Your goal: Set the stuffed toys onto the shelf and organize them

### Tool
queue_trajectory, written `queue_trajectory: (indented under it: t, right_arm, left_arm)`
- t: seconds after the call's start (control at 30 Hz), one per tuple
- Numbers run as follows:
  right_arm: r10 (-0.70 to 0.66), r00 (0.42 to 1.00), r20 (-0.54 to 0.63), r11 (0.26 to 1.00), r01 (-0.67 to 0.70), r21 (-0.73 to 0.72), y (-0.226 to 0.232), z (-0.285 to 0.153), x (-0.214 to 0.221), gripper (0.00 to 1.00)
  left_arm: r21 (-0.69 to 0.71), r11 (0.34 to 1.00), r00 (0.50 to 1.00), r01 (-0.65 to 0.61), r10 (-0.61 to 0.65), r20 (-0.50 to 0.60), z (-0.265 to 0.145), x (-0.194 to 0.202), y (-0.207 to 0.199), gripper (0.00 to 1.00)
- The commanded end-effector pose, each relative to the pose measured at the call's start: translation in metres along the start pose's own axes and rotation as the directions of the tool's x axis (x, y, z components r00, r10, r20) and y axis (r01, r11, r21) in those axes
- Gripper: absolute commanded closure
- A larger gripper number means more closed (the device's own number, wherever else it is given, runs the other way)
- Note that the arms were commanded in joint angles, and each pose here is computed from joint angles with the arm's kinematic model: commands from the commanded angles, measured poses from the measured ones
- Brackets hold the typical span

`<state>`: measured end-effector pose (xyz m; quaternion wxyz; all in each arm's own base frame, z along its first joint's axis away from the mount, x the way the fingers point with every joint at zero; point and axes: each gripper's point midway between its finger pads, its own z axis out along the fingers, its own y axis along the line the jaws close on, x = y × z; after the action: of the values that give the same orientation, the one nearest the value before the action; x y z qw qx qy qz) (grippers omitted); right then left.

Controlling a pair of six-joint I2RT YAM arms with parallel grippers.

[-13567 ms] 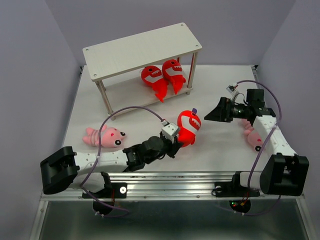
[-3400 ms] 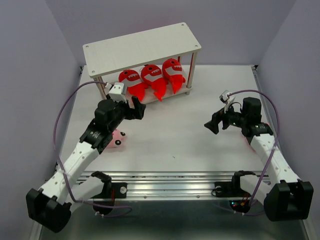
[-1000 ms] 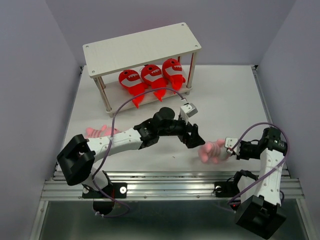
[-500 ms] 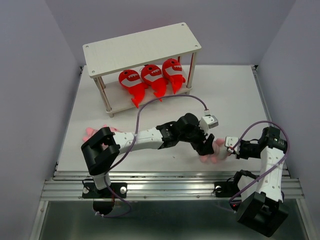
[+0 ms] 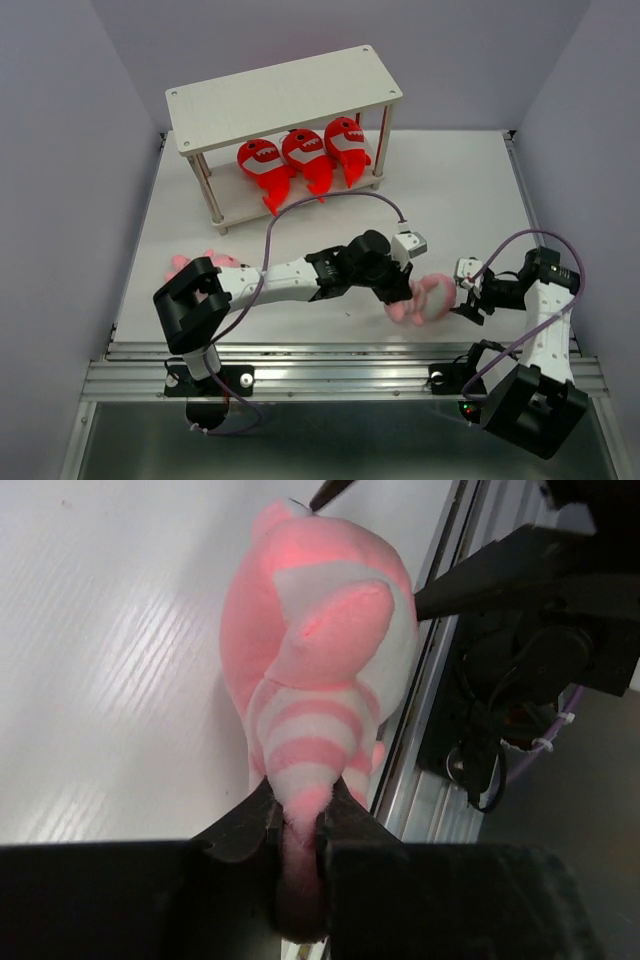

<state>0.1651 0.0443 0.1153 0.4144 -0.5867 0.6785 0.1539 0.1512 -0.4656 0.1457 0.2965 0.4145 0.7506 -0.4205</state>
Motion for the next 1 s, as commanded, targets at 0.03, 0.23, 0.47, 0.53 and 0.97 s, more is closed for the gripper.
queue_trajectory:
  t: [0.03,0.23,0.47,0.53,0.97]
  right_arm:
    - [0.264,0.950,0.168,0.963,-0.269,0.007,-0.023,-0.011,-0.045,0.06]
    - [0.551,0.786,0.281,0.827,-0.560,-0.055,-0.063,-0.022,-0.071,0.00]
    - [0.686,0.647,0.333,0.675,-0.736,0.038,-0.109,-0.009,-0.041,0.00]
    - [0.731,0.593,0.337,0.608,-0.791,0.072,-0.116,-0.010,-0.034,0.00]
    - [0.787,0.483,0.384,0.481,-0.870,0.108,-0.134,-0.019,-0.037,0.00]
  left_arm:
    - [-0.076,0.996,0.981,0.047,-0.032,0.194,-0.040,-0.035,-0.002,1.00]
    - [-0.242,0.956,0.917,0.168,-0.062,0.394,-0.086,-0.063,0.023,1.00]
    - [-0.297,0.899,0.760,0.321,-0.057,0.648,-0.151,-0.131,0.032,1.00]
    - [-0.285,0.888,0.684,0.361,-0.045,0.728,-0.172,-0.161,0.030,1.00]
    - [-0.172,0.710,0.233,0.683,0.012,0.972,-0.267,-0.311,0.080,1.00]
